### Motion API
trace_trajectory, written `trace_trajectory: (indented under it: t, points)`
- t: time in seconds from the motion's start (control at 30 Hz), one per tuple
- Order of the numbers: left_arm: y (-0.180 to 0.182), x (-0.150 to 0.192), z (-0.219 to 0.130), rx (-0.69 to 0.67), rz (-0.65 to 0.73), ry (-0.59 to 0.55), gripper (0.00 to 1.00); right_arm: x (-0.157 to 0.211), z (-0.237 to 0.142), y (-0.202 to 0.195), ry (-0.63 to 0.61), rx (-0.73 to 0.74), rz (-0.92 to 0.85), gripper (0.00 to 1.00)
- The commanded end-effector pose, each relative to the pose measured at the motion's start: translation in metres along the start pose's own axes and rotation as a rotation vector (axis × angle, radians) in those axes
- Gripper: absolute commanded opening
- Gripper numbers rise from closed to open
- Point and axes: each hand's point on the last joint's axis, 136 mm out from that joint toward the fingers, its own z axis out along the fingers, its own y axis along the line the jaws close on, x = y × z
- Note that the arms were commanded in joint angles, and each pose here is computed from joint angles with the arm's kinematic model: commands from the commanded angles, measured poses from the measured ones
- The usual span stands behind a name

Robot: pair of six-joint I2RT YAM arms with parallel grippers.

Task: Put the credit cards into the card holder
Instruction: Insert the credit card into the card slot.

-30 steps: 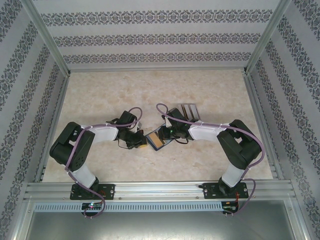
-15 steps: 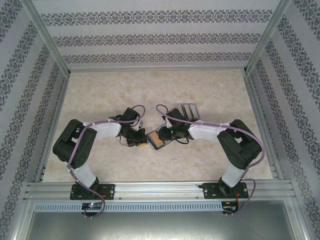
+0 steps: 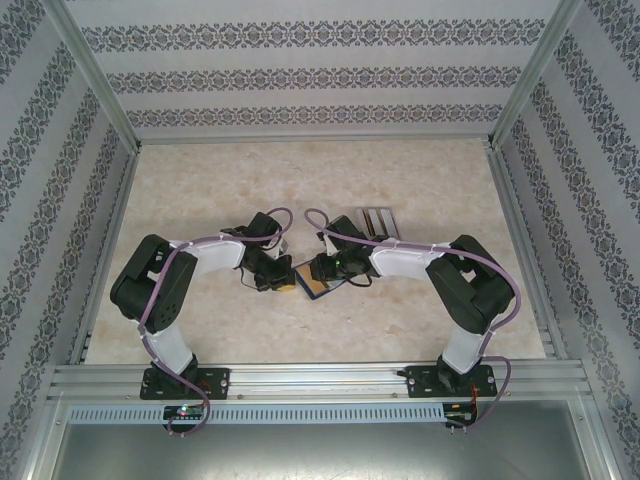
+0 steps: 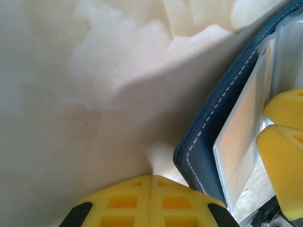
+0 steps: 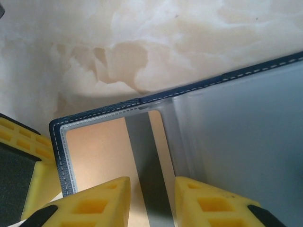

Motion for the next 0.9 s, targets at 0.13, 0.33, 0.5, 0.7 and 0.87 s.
trace_trajectory:
  t: [0.13,0.33,0.5,0.7,0.87]
  points:
    - [0.031,-0.021,0.015,-0.124,0.015,-0.065,0.00,-0.004,-0.010,0.031,-0.006,-0.109,-0.038,0.33]
    - [0.033,-0.022,0.014,-0.132,0.024,-0.062,0.00,-0.017,-0.030,0.022,-0.085,-0.052,-0.039,0.37]
    - [0.037,-0.023,0.009,-0.148,0.032,-0.069,0.00,-0.021,-0.034,0.009,-0.097,-0.003,-0.032,0.39]
    - [0.047,-0.023,-0.002,-0.165,0.010,-0.076,0.01,-0.022,-0.049,-0.011,-0.107,0.097,-0.030,0.43]
    - [0.044,-0.023,-0.003,-0.107,-0.023,-0.044,0.04,-0.015,-0.059,-0.040,-0.078,0.188,-0.013,0.46]
